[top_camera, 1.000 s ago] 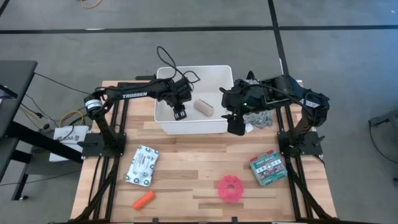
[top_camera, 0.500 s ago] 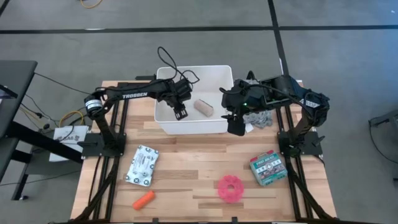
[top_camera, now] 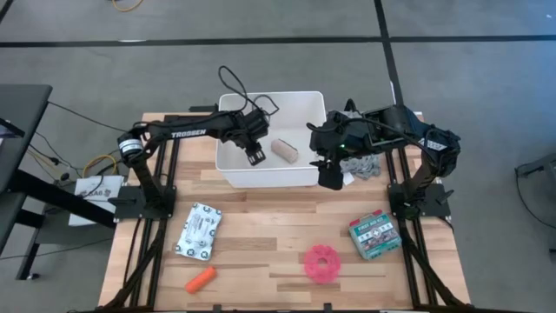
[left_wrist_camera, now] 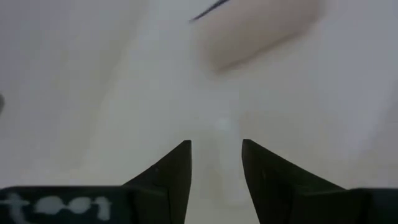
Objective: Pick & place medical supplies in basket/bin
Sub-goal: Put the orange bandage into the white bin
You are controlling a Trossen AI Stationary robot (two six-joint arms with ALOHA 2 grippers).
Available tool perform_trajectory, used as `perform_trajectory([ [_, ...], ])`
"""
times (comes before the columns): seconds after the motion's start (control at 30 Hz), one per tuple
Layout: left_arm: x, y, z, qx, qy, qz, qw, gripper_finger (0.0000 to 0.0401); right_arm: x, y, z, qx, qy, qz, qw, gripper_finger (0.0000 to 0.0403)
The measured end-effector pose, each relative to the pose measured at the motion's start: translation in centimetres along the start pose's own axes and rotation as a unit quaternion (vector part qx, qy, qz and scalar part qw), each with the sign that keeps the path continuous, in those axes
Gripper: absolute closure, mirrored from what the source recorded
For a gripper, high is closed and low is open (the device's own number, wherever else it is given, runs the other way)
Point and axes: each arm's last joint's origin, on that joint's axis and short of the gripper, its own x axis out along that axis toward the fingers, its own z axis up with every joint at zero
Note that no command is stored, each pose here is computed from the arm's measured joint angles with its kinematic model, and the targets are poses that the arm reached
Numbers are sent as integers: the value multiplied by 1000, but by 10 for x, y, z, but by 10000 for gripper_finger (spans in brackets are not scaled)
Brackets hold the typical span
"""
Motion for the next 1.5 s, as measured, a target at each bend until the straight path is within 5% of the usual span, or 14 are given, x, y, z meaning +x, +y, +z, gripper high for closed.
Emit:
perform_trajectory([
  [0.27,-40,-6,14,22,-28,-33,999,271,0,0,-1,-1,4,0,1000,154],
  [0.47,-115,-15,27,34,-67,-27,997,271,0,0,-2,-2,8,-2,1000,154],
  [0.63,-174,-32,15,40,-53,-43,997,271,0,0,-2,-2,8,-2,1000,154],
  [0.87,-231,-71,-38,69,7,-84,994,271,0,0,-2,-2,8,-2,1000,154],
  [1.07,-250,-122,-91,83,17,-118,989,271,0,0,-1,-2,7,-2,1000,154],
  [1.27,-230,-175,-157,63,59,-80,993,271,0,0,-1,-1,4,-2,1000,154],
  [1.5,-183,-234,-229,11,105,-193,976,271,0,0,0,-2,-1,-2,1000,154],
])
